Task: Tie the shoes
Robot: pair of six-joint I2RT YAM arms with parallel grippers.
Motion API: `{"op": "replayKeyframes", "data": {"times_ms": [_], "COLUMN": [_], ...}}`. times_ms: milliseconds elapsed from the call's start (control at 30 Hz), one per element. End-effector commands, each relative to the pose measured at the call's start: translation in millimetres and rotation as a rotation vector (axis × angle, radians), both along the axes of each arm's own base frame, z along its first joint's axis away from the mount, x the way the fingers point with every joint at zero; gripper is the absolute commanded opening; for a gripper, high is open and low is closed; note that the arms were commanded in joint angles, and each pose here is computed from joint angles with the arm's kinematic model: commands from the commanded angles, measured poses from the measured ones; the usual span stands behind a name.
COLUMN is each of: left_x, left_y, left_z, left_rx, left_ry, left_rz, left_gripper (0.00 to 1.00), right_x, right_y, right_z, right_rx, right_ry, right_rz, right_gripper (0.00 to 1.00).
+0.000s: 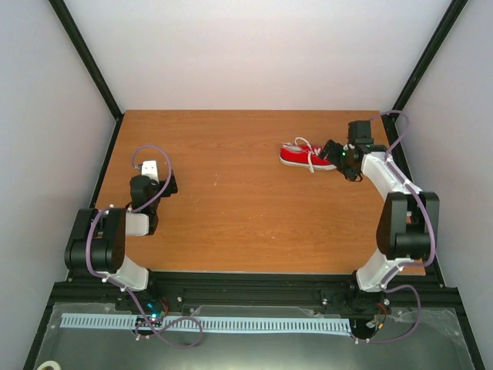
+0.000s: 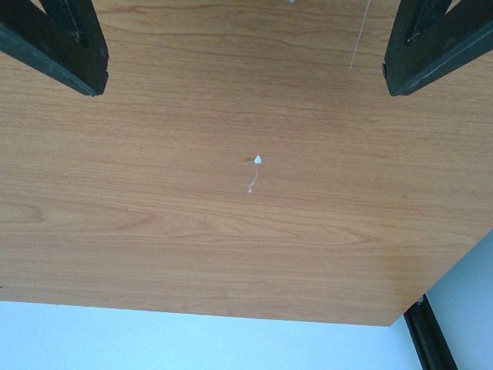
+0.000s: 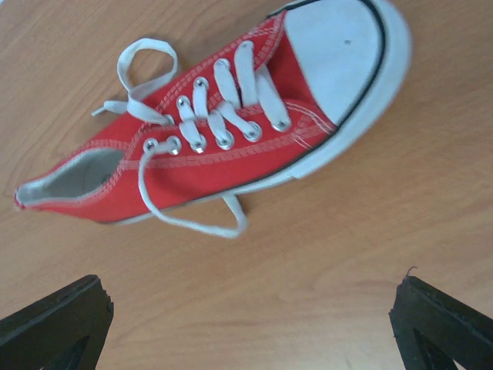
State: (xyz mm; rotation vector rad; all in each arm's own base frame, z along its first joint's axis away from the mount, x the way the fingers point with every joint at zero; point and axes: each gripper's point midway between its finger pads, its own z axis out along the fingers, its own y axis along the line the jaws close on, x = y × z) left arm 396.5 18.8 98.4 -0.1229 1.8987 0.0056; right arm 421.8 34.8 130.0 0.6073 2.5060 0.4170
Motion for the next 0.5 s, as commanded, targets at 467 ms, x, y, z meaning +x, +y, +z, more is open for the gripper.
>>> {"op": "replayKeyframes", "data": {"times_ms": [467], "left_x": [9.0], "left_y": [1.0], "left_z": [24.8], "left_rx": [0.023], "left_ry": [-0.084], "left_rz": [-0.006], "left_gripper": [1.0], "right_x": [90.8], "right_y": [91.3], "right_z": [-90.0], "right_rx": [0.286], "right_ry": [0.273], "right_rz": [-0.058], "right_gripper": [0.63]}}
